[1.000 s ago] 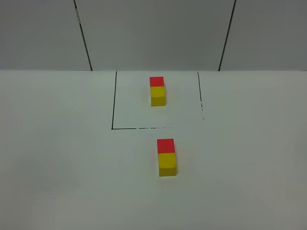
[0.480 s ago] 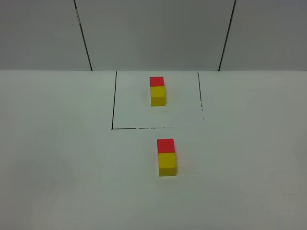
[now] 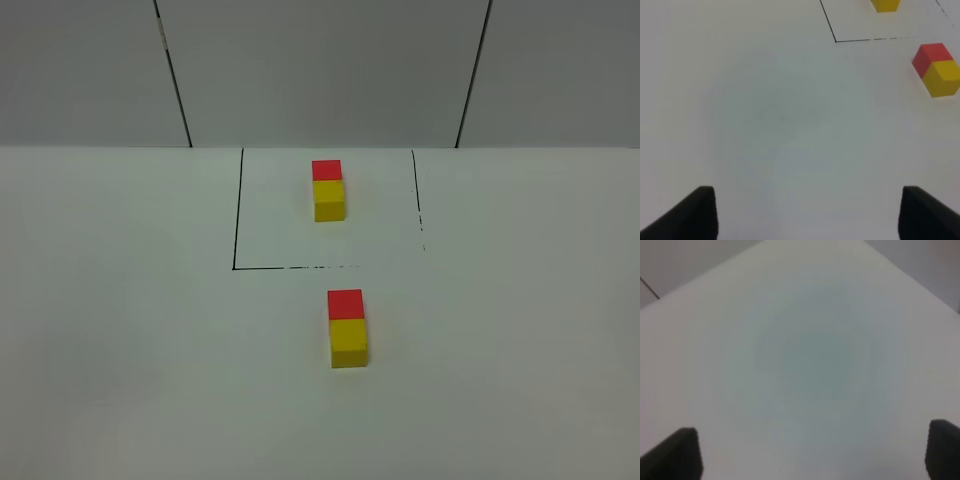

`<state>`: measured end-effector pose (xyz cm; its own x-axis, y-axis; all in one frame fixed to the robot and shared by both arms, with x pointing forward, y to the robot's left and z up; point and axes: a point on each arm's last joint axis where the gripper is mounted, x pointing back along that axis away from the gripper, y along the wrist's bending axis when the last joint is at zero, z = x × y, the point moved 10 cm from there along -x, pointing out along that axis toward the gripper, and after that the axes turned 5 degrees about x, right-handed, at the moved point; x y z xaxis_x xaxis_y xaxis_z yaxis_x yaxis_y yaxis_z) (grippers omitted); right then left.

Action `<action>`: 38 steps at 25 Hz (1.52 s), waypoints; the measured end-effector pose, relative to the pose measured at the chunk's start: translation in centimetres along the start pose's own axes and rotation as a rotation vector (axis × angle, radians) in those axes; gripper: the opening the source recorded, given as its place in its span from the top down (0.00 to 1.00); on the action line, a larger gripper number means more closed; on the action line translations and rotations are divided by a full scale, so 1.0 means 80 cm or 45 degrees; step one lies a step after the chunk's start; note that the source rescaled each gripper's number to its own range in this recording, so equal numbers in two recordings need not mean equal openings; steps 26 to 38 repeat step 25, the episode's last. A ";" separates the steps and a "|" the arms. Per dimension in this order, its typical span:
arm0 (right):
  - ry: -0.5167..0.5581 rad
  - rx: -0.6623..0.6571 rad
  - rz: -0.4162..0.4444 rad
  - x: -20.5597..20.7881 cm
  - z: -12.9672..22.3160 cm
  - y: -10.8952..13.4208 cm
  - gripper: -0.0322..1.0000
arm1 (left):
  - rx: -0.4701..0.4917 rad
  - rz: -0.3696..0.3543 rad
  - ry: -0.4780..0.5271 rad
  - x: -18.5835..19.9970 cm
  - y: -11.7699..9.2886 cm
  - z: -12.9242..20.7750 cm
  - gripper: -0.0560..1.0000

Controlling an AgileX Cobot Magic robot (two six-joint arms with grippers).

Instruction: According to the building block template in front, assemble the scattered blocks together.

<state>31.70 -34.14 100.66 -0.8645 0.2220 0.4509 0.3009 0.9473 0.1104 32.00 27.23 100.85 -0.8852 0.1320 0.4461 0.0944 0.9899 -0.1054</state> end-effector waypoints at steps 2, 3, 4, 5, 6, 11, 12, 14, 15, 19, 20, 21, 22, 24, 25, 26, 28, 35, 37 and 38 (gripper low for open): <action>0.000 0.000 0.000 0.000 0.000 0.000 0.21 | 0.000 0.000 0.000 0.000 0.000 0.000 0.41; 0.000 0.000 0.000 0.000 0.000 0.000 0.21 | 0.000 0.000 0.000 0.000 0.000 0.000 0.41; 0.000 0.000 0.000 0.000 0.000 0.000 0.21 | 0.000 0.000 0.000 0.000 0.000 0.000 0.41; 0.000 0.000 0.000 0.000 0.000 0.000 0.21 | 0.000 0.000 0.000 0.000 0.000 0.000 0.41; 0.000 0.000 0.000 0.000 0.000 0.000 0.21 | 0.000 0.000 0.000 0.000 0.000 0.000 0.41; 0.000 0.000 0.000 0.000 0.000 0.000 0.21 | 0.000 0.000 0.000 0.000 0.000 0.000 0.41; 0.000 0.000 0.000 0.000 0.000 0.000 0.21 | 0.000 0.000 0.000 0.000 0.000 0.000 0.41; 0.000 0.000 0.000 0.000 0.000 0.000 0.21 | 0.000 0.000 0.000 0.000 0.000 0.000 0.41; 0.000 0.000 0.000 0.000 0.000 0.000 0.21 | 0.000 0.000 0.000 0.000 0.000 0.000 0.41; 0.000 0.000 0.000 0.000 0.000 0.000 0.21 | 0.000 0.000 0.000 0.000 0.000 0.000 0.41; 0.000 0.000 0.000 0.000 0.000 0.000 0.21 | 0.000 0.000 0.000 0.000 0.000 0.000 0.41; 0.000 0.000 0.000 0.000 0.000 0.000 0.21 | 0.000 0.000 0.000 0.000 0.000 0.000 0.41; 0.000 0.000 0.000 0.000 0.000 0.000 0.21 | 0.000 0.000 0.000 0.000 0.000 0.000 0.41; 0.000 0.000 0.000 0.000 0.000 0.000 0.21 | 0.000 0.000 0.000 0.000 0.000 0.000 0.41; 0.000 0.000 0.000 0.000 0.000 0.000 0.21 | 0.000 0.000 0.000 0.000 0.000 0.000 0.41; 0.000 0.000 0.000 0.000 0.000 0.000 0.21 | 0.000 0.000 0.000 0.000 0.000 0.000 0.41; 0.000 0.000 0.000 0.000 0.000 0.000 0.21 | 0.000 0.000 0.000 0.000 0.000 0.000 0.41; 0.000 0.000 0.000 0.000 0.000 0.000 0.21 | 0.000 0.000 0.000 0.000 0.000 0.000 0.41; 0.000 0.000 0.000 0.000 0.000 0.000 0.21 | 0.000 0.000 0.000 0.000 0.000 0.000 0.41; 0.000 0.000 0.000 0.000 0.000 0.000 0.21 | 0.000 0.000 0.000 0.000 0.000 0.000 0.41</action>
